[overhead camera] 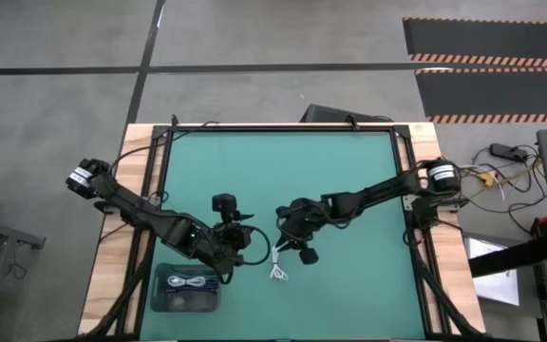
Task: Pick and place USB-C Cables
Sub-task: Put the white charger cable into the black bin
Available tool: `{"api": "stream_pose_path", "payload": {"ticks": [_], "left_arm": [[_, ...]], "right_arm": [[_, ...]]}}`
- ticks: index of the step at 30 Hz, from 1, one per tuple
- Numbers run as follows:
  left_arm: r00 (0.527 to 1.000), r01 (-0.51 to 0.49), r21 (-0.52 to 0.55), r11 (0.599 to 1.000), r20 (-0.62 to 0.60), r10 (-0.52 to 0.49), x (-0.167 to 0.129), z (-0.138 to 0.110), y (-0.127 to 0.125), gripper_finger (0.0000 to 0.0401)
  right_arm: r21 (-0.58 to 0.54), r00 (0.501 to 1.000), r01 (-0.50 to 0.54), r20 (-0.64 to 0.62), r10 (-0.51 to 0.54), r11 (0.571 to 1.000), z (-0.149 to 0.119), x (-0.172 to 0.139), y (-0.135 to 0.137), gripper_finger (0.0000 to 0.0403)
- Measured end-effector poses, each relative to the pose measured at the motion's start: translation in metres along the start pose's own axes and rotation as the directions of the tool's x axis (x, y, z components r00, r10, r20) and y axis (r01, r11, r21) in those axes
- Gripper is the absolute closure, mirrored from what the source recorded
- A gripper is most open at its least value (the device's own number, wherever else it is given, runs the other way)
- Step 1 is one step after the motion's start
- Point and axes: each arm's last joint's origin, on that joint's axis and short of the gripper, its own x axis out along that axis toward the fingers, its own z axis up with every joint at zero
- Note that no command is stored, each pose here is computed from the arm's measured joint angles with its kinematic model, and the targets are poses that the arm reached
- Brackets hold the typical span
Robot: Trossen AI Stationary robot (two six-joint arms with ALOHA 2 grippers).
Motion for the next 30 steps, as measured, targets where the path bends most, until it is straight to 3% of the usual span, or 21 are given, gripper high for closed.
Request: {"api": "stream_pose_path", "payload": {"ticks": [12, 25, 30], "left_arm": [[1.0, -0.019, 0.0, 1.0, 0.003, 0.019, 0.0, 0.0, 0.001, 0.026], [1.0, -0.022, 0.0, 1.0, 0.003, 0.022, 0.0, 0.0, 0.001, 0.026], [1.0, -0.026, -0.003, 1.0, 0.001, 0.026, 0.001, 0.0, 0.002, 0.026]], "right_arm": [[0.006, 1.0, -0.008, -0.028, 0.008, 1.0, -0.006, 0.016, -0.01, 0.0345], [-0.009, 0.998, 0.049, -0.042, -0.05, 0.999, -0.007, 0.016, -0.011, 0.0216], [-0.013, 0.998, 0.051, -0.044, -0.051, 0.999, -0.008, 0.016, -0.012, 0.019]]}}
